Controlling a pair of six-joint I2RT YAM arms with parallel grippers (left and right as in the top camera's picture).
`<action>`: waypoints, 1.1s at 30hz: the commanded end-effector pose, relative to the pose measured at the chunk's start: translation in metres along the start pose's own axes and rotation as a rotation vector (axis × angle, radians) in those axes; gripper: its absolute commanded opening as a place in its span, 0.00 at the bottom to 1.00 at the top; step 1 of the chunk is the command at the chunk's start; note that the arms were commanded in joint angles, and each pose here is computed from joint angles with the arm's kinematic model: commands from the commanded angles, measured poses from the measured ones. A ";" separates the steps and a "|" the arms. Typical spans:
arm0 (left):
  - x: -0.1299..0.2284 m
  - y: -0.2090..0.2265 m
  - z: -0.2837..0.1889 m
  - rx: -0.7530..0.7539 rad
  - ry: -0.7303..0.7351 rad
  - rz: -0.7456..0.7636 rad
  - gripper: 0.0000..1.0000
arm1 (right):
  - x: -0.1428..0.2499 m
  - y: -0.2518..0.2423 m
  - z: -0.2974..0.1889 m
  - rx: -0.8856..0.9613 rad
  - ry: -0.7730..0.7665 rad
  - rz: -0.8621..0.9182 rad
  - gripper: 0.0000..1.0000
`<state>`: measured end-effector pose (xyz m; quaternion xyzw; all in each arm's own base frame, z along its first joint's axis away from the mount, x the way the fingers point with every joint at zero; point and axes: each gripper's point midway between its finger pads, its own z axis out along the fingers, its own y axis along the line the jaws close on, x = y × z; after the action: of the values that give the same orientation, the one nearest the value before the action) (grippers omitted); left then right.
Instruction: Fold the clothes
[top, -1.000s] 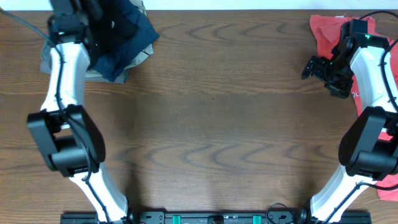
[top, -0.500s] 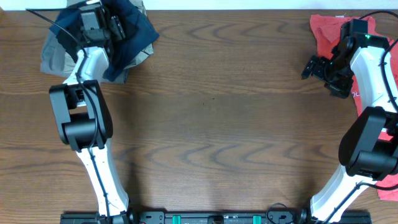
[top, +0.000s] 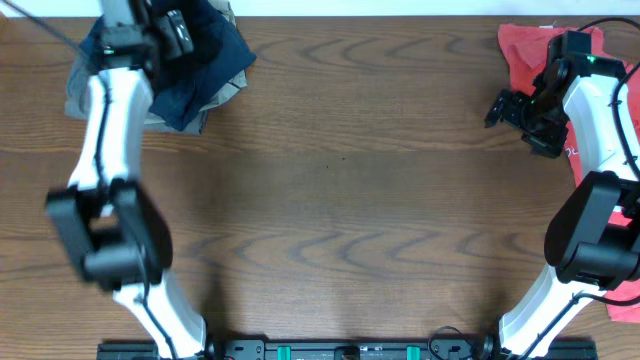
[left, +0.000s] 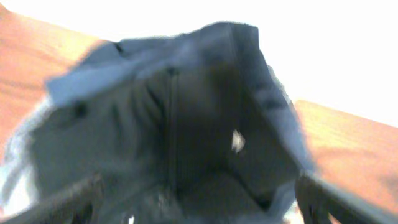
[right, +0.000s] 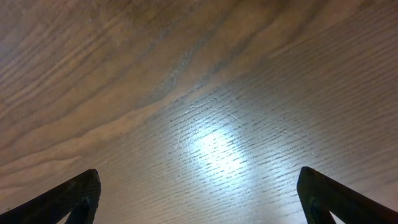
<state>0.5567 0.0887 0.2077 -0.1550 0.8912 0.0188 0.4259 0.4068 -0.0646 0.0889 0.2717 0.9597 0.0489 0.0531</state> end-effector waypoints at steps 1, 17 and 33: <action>-0.025 -0.015 -0.068 0.101 -0.035 -0.050 0.98 | -0.005 0.000 -0.001 0.007 -0.012 -0.008 0.99; 0.112 -0.023 -0.238 0.223 0.437 -0.009 0.98 | -0.005 0.000 -0.001 0.007 -0.012 -0.008 0.99; 0.232 -0.005 -0.289 0.250 0.424 -0.003 0.98 | -0.005 0.000 -0.001 0.007 -0.012 -0.008 0.99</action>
<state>0.2080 -0.0223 0.2166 -0.1024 0.9566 -0.1218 0.2443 0.4075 -0.0647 0.0895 0.2717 0.9596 0.0490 0.0544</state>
